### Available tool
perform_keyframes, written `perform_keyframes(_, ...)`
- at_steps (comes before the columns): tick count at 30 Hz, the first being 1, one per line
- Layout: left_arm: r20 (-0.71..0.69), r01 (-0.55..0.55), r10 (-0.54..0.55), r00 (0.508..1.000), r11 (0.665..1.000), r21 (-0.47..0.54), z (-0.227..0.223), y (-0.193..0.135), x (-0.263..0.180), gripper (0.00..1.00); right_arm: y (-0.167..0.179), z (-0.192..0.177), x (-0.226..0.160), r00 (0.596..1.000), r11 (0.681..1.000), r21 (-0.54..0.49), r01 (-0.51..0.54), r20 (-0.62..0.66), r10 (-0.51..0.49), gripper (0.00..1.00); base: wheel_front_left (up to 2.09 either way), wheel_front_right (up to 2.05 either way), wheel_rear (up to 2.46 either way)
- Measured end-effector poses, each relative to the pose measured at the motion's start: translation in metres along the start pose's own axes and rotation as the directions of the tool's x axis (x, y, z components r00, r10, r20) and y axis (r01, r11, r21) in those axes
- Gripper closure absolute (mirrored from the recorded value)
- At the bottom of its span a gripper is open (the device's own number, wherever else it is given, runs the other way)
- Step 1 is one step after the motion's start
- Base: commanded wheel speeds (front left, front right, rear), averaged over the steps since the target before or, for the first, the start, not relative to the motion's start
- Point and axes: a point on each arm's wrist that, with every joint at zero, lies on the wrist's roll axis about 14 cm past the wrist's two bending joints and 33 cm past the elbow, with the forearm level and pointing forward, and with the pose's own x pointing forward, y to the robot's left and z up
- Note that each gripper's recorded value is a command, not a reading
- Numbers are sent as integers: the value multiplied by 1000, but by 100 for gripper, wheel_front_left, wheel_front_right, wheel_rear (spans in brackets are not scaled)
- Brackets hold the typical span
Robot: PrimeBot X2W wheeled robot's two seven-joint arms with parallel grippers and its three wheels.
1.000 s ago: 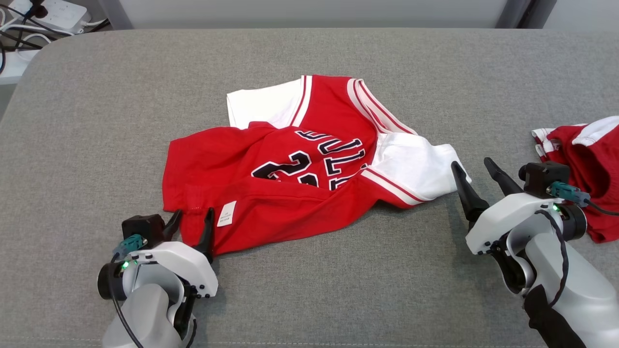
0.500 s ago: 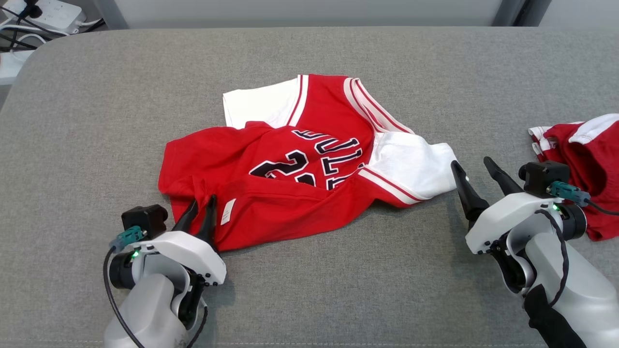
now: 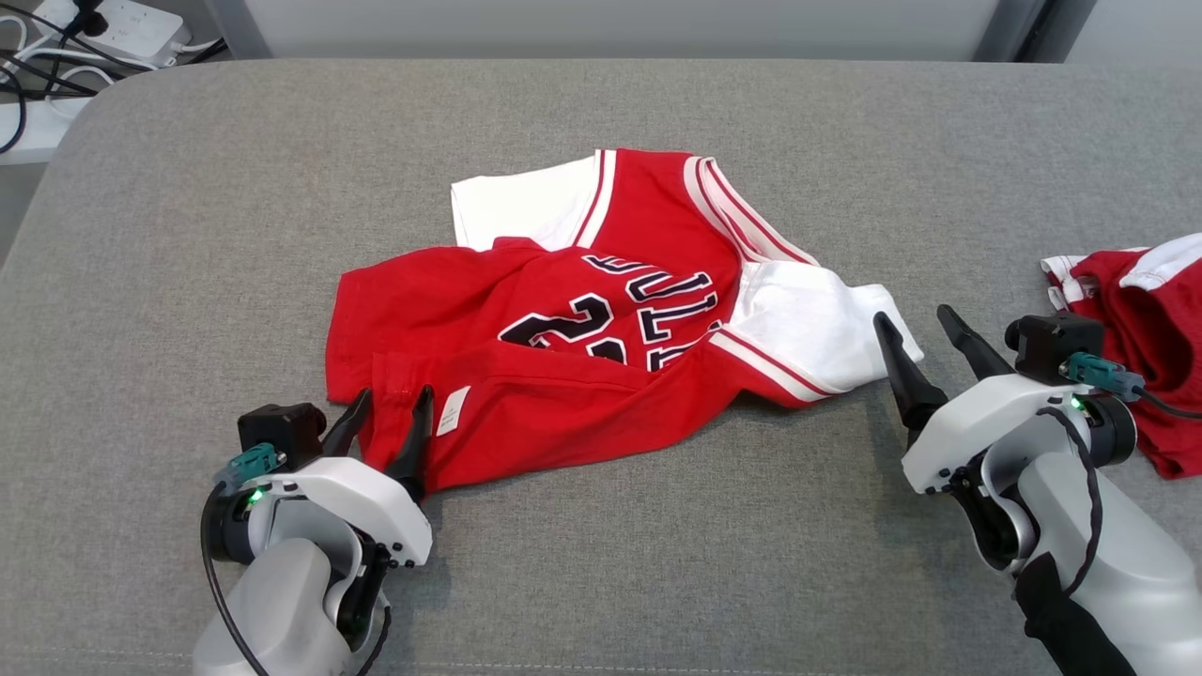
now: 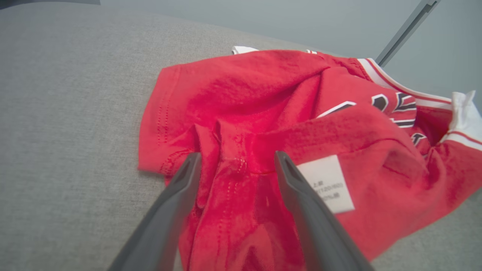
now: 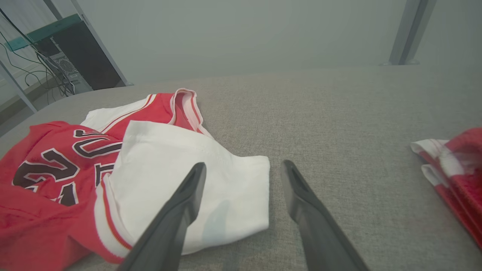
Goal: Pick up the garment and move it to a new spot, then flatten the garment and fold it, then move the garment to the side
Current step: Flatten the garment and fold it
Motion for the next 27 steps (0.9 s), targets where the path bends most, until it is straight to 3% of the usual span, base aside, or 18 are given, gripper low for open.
perform_keyframes(5, -3, 10, -10, 1000, 1000, 6, -1, -3, 2, 1, -3, 0, -2, 1000, 1000, 0, 7, 0, -7, 0, 0, 0, 0)
perform_keyframes(12, -24, 9, -9, 1000, 1000, 9, -7, -3, 3, 8, -7, -1, -4, 1000, 1000, 2, 19, -1, -19, 0, 0, 0, 0)
perform_keyframes(17, -27, 16, -15, 1000, 1000, 26, -8, -5, 3, 23, -8, -1, -3, 1000, 1000, 6, 22, 0, -22, 0, 0, 0, 0)
perform_keyframes(20, -30, 21, -20, 999, 999, 37, -9, -6, 2, 48, -8, 0, -3, 1000, 1000, 8, 23, 1, -23, 0, 0, 0, 0)
perform_keyframes(24, -39, 21, -19, 999, 999, 45, -11, -5, 2, 63, -8, 0, -2, 1000, 1000, 10, 23, 2, -23, 0, 0, 0, 0)
perform_keyframes(27, -44, 19, -17, 999, 999, 45, -13, -5, 2, 65, -8, 0, -3, 1000, 1000, 11, 23, 2, -23, 0, 0, 0, 0)
